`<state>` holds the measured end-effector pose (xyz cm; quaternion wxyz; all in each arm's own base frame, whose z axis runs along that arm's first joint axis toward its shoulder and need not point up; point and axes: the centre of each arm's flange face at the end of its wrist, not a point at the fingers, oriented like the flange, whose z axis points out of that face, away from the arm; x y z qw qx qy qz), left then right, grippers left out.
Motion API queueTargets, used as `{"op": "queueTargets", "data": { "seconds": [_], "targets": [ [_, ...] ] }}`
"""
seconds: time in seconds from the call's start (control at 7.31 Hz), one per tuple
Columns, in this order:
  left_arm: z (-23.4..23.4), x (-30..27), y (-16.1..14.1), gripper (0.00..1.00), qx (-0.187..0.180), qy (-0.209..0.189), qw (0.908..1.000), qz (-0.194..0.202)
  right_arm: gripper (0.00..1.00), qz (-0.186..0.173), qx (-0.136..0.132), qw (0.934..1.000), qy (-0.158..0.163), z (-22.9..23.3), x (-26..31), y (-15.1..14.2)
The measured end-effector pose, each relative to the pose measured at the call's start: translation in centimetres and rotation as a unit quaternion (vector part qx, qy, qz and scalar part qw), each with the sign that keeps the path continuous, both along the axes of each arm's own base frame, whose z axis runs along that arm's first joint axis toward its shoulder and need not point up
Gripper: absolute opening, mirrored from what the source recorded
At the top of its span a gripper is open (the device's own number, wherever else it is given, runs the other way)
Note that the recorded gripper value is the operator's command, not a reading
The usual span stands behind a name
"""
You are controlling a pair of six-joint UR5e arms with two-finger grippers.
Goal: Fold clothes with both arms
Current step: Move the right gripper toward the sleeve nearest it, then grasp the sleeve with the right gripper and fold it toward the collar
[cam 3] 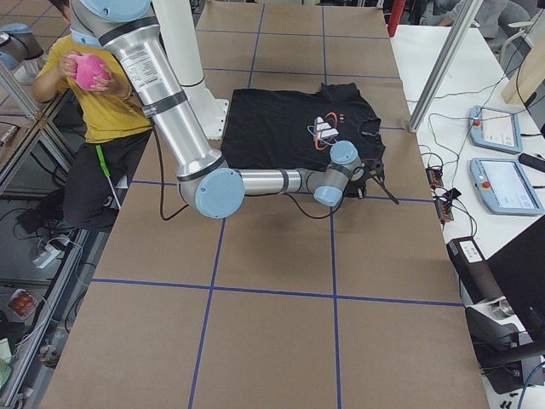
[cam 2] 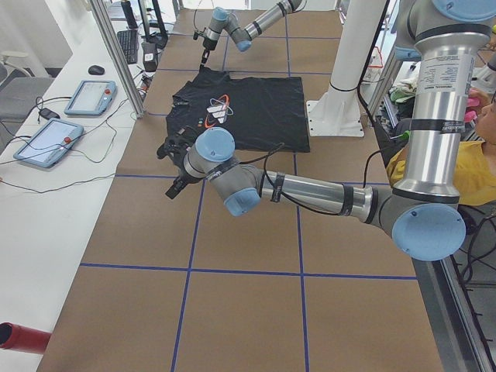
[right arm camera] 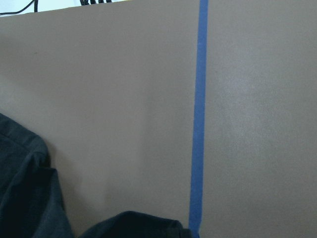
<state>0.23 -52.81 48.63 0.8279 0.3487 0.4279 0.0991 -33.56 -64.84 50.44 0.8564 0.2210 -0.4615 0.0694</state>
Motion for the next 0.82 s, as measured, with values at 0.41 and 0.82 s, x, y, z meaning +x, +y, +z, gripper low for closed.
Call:
{"op": "queueTargets", "data": {
  "seconds": [0.41,0.82],
  "targets": [
    [0.0,0.0,0.0,1.0,0.0,0.0,1.0,0.0,0.0,0.013,-0.002,0.9999,0.004,-3.4,2.6,1.6],
    [0.1,0.0,0.0,1.0,0.0,0.0,1.0,0.0,0.0,0.035,-0.029,0.997,0.063,-15.6,-2.9,3.7]
  ]
}}
